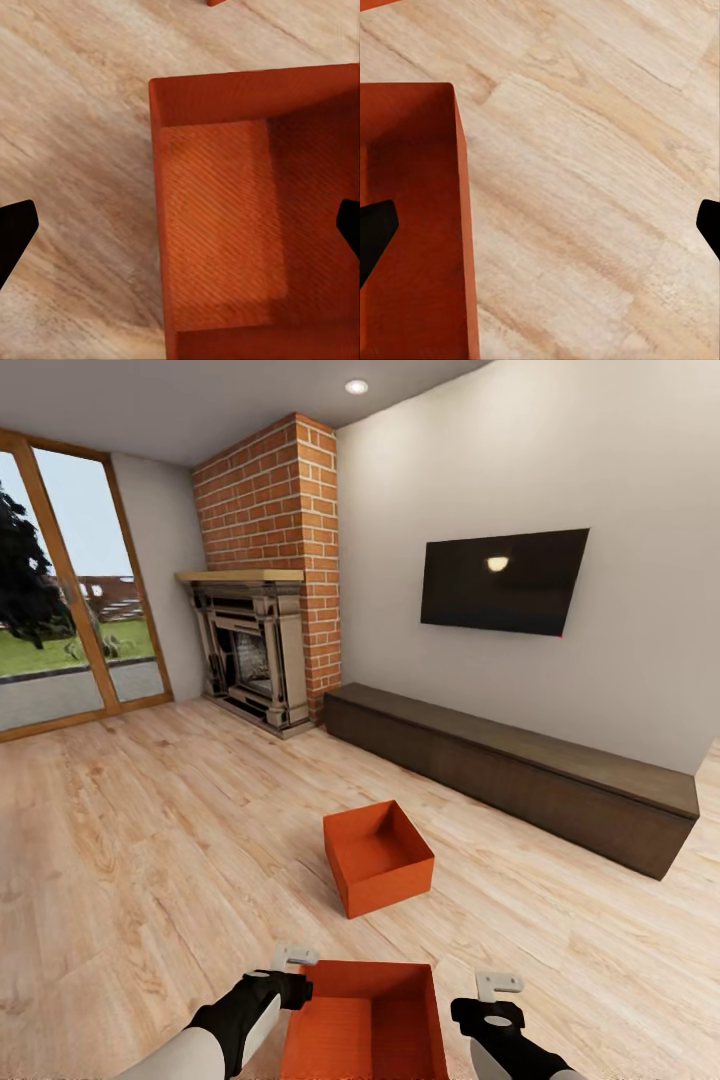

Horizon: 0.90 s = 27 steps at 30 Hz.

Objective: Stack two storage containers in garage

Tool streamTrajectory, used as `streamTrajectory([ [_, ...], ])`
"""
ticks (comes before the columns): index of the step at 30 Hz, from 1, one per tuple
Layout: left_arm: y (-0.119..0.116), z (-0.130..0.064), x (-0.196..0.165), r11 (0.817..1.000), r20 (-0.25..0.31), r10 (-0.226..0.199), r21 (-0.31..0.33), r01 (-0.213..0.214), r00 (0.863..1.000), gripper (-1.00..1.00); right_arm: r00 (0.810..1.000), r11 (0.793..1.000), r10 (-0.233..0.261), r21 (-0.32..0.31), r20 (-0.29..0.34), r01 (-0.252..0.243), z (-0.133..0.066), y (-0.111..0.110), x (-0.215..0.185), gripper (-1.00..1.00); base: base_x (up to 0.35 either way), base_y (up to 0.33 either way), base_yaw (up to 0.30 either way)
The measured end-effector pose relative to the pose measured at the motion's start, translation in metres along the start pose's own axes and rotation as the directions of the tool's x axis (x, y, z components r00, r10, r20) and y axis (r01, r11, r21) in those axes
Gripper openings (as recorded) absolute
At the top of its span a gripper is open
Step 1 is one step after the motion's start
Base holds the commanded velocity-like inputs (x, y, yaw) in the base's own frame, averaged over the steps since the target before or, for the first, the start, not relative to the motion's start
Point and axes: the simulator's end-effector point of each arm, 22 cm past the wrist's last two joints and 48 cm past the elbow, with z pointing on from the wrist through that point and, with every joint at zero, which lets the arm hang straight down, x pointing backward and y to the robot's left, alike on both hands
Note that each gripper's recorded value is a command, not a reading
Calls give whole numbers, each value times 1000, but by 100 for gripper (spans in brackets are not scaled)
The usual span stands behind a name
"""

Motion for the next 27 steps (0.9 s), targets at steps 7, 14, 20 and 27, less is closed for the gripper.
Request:
streamTrajectory([
  [7,-1,14,14,1000,-11,-1,1,1,1000,100,1000,1000,-3,-2,-11,3,12,3,15,100,0,0,0],
  [14,-1,28,29,1000,-22,-1,2,1,1000,100,1000,1000,-5,-1,-21,5,24,5,31,100,0,0,0],
  [20,-1,40,42,1000,-32,-2,2,2,999,100,1000,1000,-7,1,-29,7,34,6,44,100,0,0,0],
  [27,-2,54,57,1000,-43,-1,3,1,999,100,999,1000,-8,2,-37,8,46,7,60,100,0,0,0],
])
